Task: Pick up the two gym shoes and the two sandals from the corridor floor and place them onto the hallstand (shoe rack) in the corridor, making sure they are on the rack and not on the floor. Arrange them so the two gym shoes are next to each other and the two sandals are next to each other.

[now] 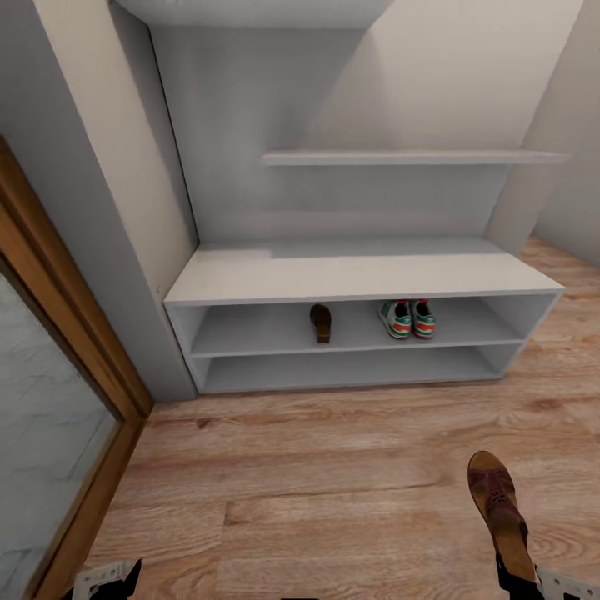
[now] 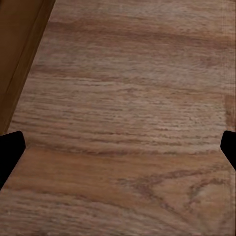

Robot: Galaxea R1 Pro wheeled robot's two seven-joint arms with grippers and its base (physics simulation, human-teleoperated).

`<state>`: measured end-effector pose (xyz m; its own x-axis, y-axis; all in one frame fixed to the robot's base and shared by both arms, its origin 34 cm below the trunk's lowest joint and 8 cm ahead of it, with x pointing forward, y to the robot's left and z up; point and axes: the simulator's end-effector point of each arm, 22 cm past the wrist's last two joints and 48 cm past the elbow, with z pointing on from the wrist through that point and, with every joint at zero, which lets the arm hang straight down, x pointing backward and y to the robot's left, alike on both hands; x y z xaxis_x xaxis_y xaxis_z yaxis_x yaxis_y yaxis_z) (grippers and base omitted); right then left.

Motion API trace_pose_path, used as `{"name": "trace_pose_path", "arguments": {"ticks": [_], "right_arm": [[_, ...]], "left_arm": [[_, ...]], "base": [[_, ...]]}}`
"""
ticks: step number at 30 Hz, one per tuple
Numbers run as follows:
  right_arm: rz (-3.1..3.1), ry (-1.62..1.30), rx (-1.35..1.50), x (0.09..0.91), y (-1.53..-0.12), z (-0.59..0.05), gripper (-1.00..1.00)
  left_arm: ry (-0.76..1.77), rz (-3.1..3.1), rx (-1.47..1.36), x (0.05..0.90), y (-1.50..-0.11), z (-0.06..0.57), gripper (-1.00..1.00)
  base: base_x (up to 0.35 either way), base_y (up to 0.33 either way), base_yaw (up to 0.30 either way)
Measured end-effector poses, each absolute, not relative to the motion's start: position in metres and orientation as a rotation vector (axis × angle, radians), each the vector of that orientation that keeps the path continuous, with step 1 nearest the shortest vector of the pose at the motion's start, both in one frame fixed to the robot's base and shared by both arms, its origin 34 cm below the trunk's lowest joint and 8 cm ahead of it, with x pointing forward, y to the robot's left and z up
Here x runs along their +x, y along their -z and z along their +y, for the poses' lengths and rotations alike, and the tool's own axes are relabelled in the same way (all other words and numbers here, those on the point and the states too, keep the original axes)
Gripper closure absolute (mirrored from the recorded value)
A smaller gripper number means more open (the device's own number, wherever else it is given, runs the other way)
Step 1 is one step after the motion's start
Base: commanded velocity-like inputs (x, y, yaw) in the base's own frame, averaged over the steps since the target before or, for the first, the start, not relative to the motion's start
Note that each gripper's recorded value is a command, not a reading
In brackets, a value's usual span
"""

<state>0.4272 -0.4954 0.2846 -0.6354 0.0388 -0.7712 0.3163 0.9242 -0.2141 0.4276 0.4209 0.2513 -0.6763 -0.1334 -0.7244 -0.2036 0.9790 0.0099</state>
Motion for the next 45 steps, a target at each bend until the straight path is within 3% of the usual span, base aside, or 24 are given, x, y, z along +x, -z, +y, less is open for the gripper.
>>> {"name": "trace_pose_path", "arguments": {"ticks": [7,15,21,31,37,41,45], "right_arm": [[2.234,0.419,0.246,0.427,-0.284,-0.495,1.0],[2.236,0.417,0.239,0.427,-0.284,-0.495,1.0],[2.241,0.411,0.234,0.427,-0.283,-0.491,1.0],[2.402,0.219,0.135,0.423,-0.235,-0.37,1.0],[2.528,0.244,0.143,0.442,-0.223,-0.318,1.0],[2.568,0.239,0.017,0.516,-0.251,-0.223,1.0],[2.499,0.299,-0.001,0.611,-0.306,-0.224,1.0]], "left_arm": [[-0.072,2.315,-0.175,0.432,-0.252,0.405,-1.0],[0.222,2.293,0.082,0.435,-0.256,0.33,-1.0],[0.354,2.272,0.15,0.431,-0.261,0.307,-1.0],[0.414,2.244,0.145,0.417,-0.27,0.316,-1.0],[0.41,2.243,0.136,0.415,-0.271,0.32,-1.0],[0.408,2.244,0.135,0.414,-0.271,0.321,-1.0],[0.407,2.241,0.138,0.415,-0.272,0.322,-1.0]], "base": [[-0.055,0.059,0.0],[-0.002,0.003,0.0],[0.0,0.0,0.0],[0.0,0.0,0.0],[0.0,0.0,0.0],[0.0,0.0,0.0],[0.0,0.0,0.0]]}}
